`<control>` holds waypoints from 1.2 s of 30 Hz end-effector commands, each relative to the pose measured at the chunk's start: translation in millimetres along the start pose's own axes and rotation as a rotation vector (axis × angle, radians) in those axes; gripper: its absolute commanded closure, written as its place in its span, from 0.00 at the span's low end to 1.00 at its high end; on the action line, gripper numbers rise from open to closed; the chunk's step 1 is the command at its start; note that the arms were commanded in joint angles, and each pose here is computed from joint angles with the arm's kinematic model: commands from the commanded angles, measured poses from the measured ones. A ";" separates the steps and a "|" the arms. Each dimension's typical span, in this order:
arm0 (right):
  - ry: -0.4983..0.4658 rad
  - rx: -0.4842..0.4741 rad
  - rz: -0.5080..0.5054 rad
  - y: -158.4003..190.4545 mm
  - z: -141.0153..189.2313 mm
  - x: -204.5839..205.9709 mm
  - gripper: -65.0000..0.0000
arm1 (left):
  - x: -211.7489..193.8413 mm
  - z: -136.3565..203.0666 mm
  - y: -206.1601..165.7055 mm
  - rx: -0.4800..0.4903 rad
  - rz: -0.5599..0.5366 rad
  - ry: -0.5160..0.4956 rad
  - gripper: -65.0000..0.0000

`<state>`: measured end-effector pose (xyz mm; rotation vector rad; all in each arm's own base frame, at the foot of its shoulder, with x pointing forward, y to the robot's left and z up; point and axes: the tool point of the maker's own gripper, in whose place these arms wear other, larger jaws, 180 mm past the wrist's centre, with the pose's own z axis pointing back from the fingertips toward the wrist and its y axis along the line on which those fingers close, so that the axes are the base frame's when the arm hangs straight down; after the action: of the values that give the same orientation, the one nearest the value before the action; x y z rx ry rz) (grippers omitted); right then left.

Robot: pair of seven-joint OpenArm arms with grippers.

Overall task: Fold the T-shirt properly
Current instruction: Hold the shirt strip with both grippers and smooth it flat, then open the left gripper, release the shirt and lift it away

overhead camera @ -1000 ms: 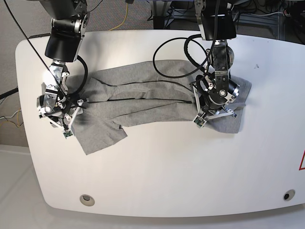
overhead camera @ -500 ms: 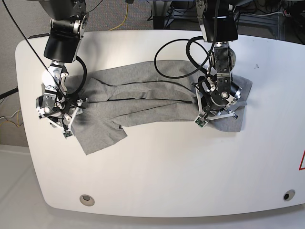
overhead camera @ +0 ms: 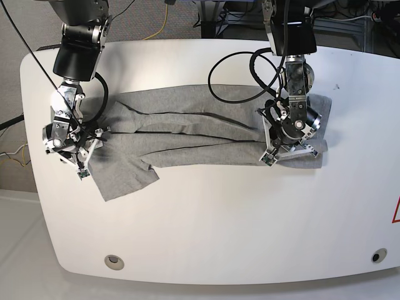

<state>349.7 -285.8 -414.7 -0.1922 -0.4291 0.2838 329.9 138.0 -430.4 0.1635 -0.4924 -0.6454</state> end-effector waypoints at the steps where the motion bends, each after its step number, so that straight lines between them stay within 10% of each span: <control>1: 0.023 -0.035 0.008 -12.5 3.7 -3.8 0.47 | -44.6 -2.3 -0.4 0.001 -0.039 0.180 0.96; 36: -0.036 -0.095 0.025 -23.4 28.9 19.6 0.47 | 0.2 36.9 37.7 0.144 -0.027 0.131 0.96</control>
<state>343.5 -289.9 -400.3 -0.2443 -0.4087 0.2934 311.0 175.3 -410.9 0.3307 -0.3229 -0.6220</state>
